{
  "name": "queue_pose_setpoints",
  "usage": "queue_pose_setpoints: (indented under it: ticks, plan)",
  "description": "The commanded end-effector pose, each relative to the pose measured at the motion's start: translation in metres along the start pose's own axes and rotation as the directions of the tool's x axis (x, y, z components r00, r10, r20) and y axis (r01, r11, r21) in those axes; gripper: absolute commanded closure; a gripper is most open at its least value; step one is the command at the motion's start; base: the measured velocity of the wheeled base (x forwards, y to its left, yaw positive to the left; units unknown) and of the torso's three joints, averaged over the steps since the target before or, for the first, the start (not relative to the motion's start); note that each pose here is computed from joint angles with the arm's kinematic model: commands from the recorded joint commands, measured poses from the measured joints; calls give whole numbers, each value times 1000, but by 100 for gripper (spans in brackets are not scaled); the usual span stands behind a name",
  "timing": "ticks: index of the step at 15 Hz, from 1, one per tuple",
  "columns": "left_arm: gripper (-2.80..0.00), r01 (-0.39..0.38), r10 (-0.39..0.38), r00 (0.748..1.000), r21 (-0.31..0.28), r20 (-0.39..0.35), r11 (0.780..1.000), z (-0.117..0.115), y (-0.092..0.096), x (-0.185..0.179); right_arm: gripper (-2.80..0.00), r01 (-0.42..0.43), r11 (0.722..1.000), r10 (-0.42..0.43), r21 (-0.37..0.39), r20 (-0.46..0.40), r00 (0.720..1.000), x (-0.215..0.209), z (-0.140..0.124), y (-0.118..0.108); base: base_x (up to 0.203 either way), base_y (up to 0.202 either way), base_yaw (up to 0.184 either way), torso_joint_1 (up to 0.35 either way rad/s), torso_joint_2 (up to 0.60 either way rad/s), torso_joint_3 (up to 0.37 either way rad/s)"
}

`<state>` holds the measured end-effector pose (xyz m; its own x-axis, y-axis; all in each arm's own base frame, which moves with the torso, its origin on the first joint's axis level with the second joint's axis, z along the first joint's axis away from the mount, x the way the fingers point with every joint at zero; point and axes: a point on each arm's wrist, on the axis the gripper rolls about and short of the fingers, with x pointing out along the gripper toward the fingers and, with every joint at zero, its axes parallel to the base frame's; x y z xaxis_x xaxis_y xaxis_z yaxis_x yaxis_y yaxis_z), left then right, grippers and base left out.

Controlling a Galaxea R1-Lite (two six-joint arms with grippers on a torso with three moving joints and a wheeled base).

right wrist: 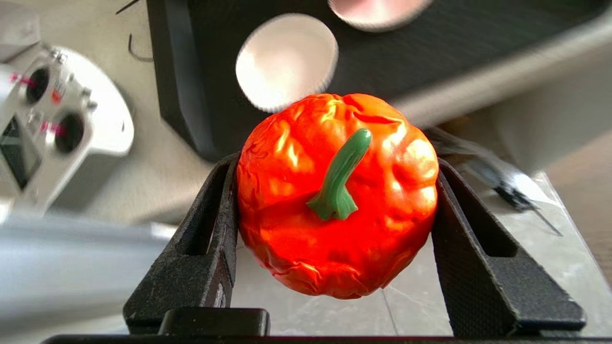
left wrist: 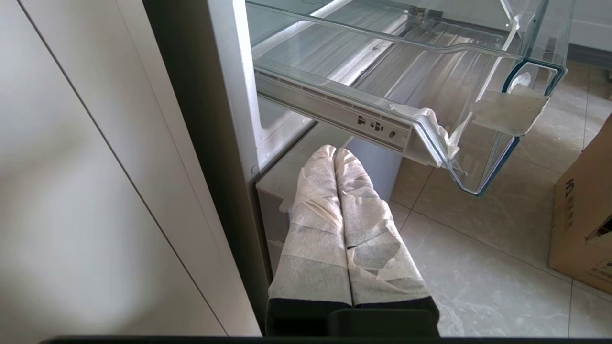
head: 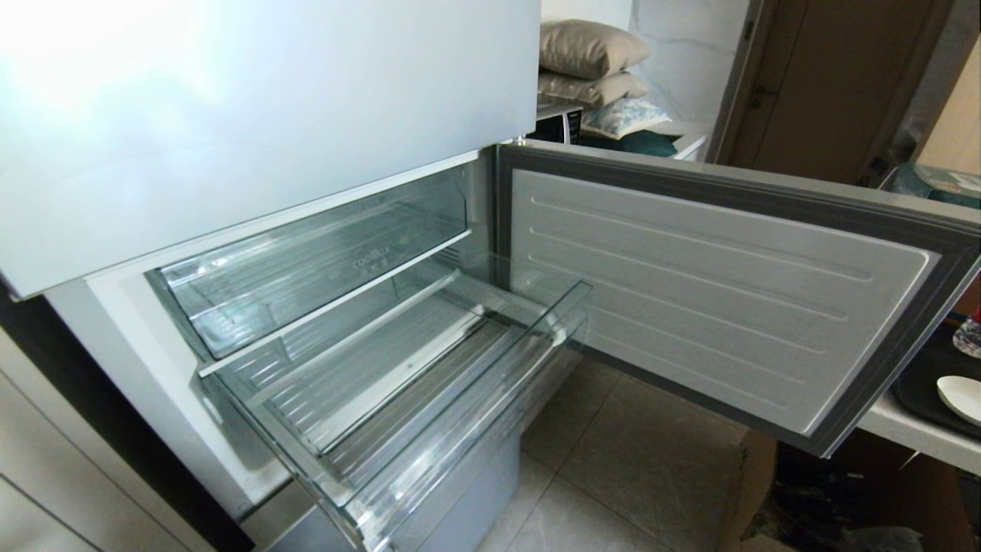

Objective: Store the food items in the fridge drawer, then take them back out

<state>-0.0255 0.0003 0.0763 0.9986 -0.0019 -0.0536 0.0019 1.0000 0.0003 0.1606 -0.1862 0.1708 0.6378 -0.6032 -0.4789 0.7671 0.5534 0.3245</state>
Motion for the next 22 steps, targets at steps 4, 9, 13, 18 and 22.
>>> queue_pose_setpoints:
  ticks: [4,9,13,18,22]
  plan:
    - [0,0,0,1000,0,-2,1000,0,0,0,0,-7,1000,6,-13,-71,997,99,30,5,0,0,0,0,0,0]
    - [0,0,0,1000,0,0,1000,0,0,0,0,-95,992,79,-79,-182,980,169,17,32,0,0,0,0,0,0]
    - [0,0,0,1000,0,0,1000,0,0,0,0,-105,991,88,-84,-184,979,188,14,38,0,0,0,0,0,0]
    - [0,0,0,1000,0,0,1000,0,0,0,0,-103,991,85,-91,-185,979,194,13,38,0,0,0,0,0,0]
    - [0,0,0,1000,0,0,1000,0,0,0,-280,-104,991,87,-82,-183,979,193,14,38,0,0,0,0,0,0]
